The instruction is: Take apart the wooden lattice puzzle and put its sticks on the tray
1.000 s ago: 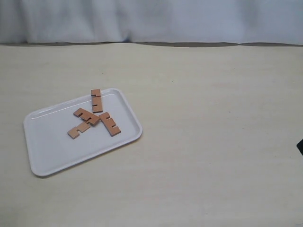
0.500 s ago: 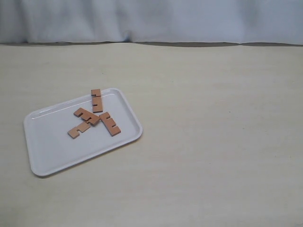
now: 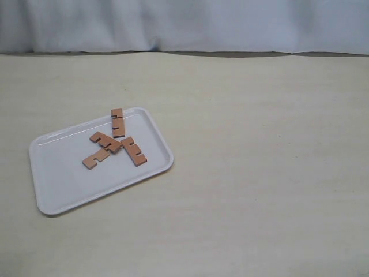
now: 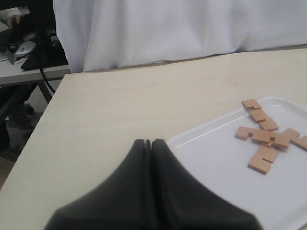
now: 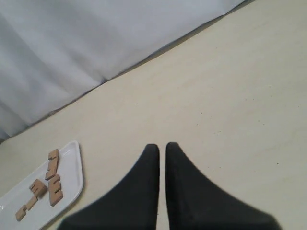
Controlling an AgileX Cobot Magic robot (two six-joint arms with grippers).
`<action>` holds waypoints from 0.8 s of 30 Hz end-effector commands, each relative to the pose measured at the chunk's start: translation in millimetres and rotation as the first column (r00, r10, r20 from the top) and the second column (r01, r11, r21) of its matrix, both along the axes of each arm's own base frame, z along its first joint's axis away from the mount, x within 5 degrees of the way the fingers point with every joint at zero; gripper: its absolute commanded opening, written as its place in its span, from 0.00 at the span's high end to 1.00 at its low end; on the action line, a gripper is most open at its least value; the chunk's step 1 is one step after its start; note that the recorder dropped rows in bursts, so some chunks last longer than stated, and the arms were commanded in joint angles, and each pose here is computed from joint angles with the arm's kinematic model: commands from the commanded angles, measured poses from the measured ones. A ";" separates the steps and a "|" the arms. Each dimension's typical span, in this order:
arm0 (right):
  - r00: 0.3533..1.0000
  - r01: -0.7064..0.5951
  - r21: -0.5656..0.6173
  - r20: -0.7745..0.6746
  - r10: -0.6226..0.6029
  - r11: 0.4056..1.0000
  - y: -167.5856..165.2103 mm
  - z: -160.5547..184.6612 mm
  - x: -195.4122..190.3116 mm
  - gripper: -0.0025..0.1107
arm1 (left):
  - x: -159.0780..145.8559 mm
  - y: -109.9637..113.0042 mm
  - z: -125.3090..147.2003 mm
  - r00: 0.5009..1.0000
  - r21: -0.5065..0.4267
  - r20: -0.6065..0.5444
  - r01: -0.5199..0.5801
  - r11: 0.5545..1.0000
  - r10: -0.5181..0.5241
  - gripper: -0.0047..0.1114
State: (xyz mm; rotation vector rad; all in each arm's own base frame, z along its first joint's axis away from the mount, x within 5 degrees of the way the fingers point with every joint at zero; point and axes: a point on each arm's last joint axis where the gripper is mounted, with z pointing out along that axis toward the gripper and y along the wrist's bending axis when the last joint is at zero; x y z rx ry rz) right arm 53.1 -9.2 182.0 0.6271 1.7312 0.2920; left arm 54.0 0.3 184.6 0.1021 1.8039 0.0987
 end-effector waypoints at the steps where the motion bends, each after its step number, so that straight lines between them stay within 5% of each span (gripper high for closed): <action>1: 1.000 0.007 -0.001 -0.006 -0.007 1.000 -0.4 -0.7 -0.7 0.94 | 0.1 -0.1 0.0 1.000 -0.002 0.006 0.002 1.000 -0.002 0.96; 7: 0.992 -0.122 -0.417 -0.090 0.093 0.901 -0.4 -0.7 -0.7 0.94 | 0.1 -0.1 0.0 1.000 -0.002 0.006 0.002 1.000 -0.002 0.96; 9: 0.989 -0.138 -0.463 -0.103 0.102 0.876 -0.4 -0.7 -0.7 0.94 | 0.1 -0.1 0.0 1.000 -0.002 0.006 0.002 1.000 -0.002 0.96; 24: 0.989 -0.141 -0.480 -0.100 0.106 0.866 -0.4 0.0 -0.5 0.94 | -0.1 -0.3 -0.7 1.000 -0.006 -0.001 0.002 1.000 -0.002 0.96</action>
